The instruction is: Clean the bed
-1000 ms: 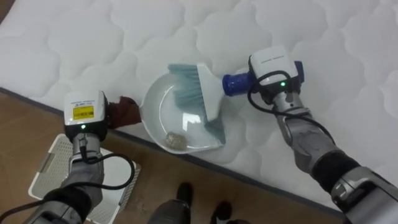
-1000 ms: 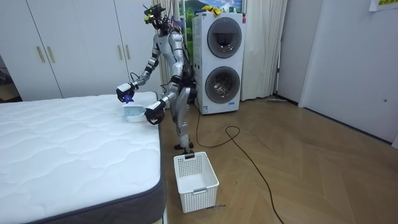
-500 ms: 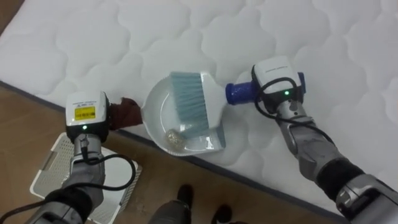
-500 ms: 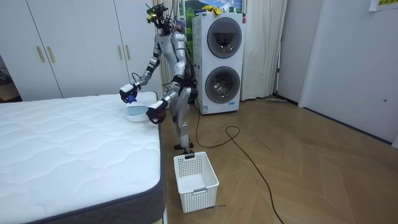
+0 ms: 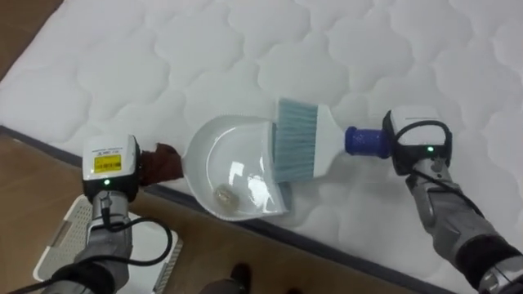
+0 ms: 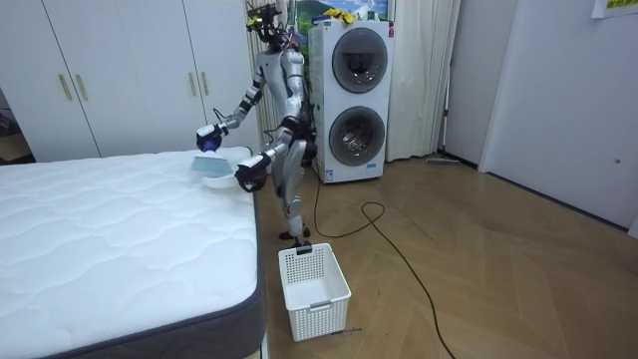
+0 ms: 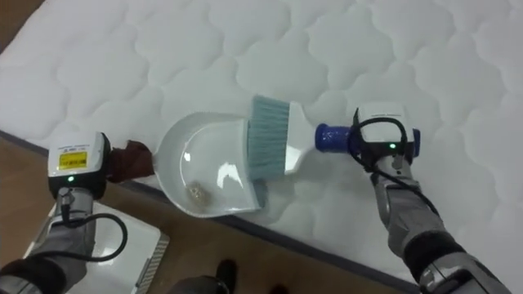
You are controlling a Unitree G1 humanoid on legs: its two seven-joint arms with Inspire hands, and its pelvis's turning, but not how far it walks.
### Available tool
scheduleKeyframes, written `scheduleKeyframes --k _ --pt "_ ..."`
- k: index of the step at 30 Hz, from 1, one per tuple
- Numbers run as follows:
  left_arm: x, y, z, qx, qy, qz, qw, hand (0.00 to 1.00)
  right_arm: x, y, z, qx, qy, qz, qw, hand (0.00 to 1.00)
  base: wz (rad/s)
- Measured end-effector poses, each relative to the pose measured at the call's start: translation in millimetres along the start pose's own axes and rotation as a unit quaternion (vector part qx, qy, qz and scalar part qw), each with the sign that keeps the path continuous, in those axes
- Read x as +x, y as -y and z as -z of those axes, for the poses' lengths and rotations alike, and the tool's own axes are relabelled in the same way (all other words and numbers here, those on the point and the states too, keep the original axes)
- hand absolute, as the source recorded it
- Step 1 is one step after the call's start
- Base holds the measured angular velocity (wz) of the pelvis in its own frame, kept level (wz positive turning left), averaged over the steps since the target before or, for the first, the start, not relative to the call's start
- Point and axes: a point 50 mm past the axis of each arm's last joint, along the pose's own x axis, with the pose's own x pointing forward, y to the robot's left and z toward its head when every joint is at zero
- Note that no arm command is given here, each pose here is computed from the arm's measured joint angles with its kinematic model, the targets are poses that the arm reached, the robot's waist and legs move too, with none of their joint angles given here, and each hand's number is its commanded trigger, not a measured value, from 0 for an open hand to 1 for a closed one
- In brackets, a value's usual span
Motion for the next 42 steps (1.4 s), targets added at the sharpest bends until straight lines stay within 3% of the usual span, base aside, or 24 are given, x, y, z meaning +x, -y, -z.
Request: scheduleKeyframes --k 11,12,13,14,15,20,26,36,42 --pt "-39.7 21.8 21 -0.068 -0.068 0.023 0.995 1.0 -25 -10 48 0.1 -0.137 0.021 0.985 1.0 0.0" --pt "-43.3 21.1 20 -0.086 -0.072 0.024 0.993 1.0 -30 -9 51 0.125 -0.151 0.031 0.98 0.93 0.08" --pt "-46.6 19.9 19 -0.103 -0.075 0.025 0.992 1.0 -34 -9 52 0.148 -0.162 0.041 0.975 0.66 0.09" --pt "-47.6 19.0 18 -0.11 -0.076 0.024 0.991 1.0 -36 -9 53 0.159 -0.167 0.044 0.972 0.24 0.1" --pt "-49.2 18.6 15 -0.12 -0.076 0.027 0.99 1.0 -38 -10 55 0.177 -0.178 0.046 0.967 0.0 0.0" --pt "-68.1 30.6 14 -0.145 -0.081 0.069 0.984 1.0 -55 -17 56 0.249 -0.207 0.043 0.945 0.0 0.0" --pt "-76.1 24.5 16 -0.199 -0.111 0.072 0.971 1.0 -79 -31 68 0.337 -0.285 0.041 0.896 0.0 0.12" --pt "-65.4 12.7 6 -0.293 -0.131 0.062 0.945 1.0 -79 -29 65 0.465 -0.343 0.07 0.813 0.0 0.32" --pt "-55.4 -5.8 3 -0.363 -0.129 0.025 0.922 1.0 -76 -23 63 0.478 -0.347 0.096 0.801 0.0 0.32"
